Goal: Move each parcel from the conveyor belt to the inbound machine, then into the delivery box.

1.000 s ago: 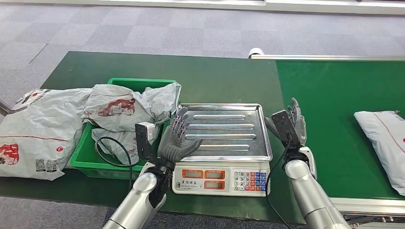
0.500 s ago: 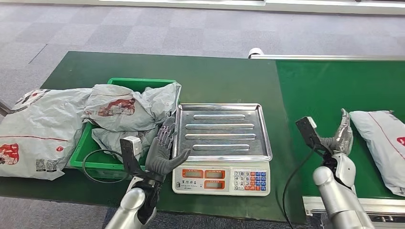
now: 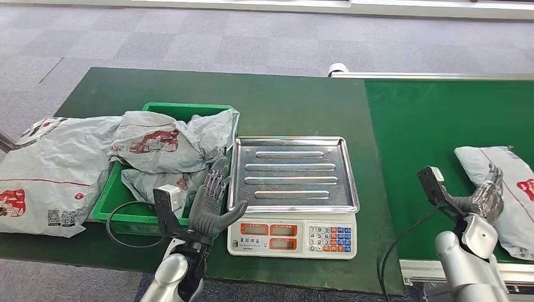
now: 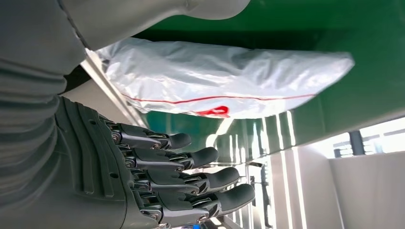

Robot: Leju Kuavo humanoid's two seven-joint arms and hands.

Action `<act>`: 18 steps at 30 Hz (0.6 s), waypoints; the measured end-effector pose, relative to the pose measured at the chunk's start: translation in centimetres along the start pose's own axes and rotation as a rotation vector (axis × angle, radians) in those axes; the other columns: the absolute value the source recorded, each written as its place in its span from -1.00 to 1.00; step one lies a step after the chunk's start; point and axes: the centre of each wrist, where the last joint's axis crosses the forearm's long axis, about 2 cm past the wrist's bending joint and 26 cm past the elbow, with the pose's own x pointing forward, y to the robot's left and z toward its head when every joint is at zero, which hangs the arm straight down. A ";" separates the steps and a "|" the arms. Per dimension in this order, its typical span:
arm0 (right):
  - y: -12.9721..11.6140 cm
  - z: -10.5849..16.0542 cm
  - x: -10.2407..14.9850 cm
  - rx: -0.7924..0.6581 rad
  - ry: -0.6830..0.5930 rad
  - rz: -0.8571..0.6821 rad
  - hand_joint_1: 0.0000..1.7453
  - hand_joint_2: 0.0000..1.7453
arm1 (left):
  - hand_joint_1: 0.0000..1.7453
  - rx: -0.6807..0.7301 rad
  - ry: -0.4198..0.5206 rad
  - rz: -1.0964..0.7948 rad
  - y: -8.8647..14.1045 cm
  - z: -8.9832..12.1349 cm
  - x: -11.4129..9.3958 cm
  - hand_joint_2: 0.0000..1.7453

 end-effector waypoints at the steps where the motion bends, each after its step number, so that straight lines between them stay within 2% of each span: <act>1: 0.1 0.1 -0.3 0.009 0.012 0.011 -1.00 1.00 | -1.00 0.000 0.001 0.001 0.0 0.1 0.0 1.00; 9: 0.3 -0.1 -2.5 0.057 0.095 0.022 -1.00 1.00 | -1.00 -0.002 0.007 0.005 0.0 0.2 0.1 1.00; 18: 1.4 0.2 -4.1 0.047 0.171 0.127 -1.00 1.00 | -1.00 -0.011 0.006 0.009 -0.1 0.1 0.1 1.00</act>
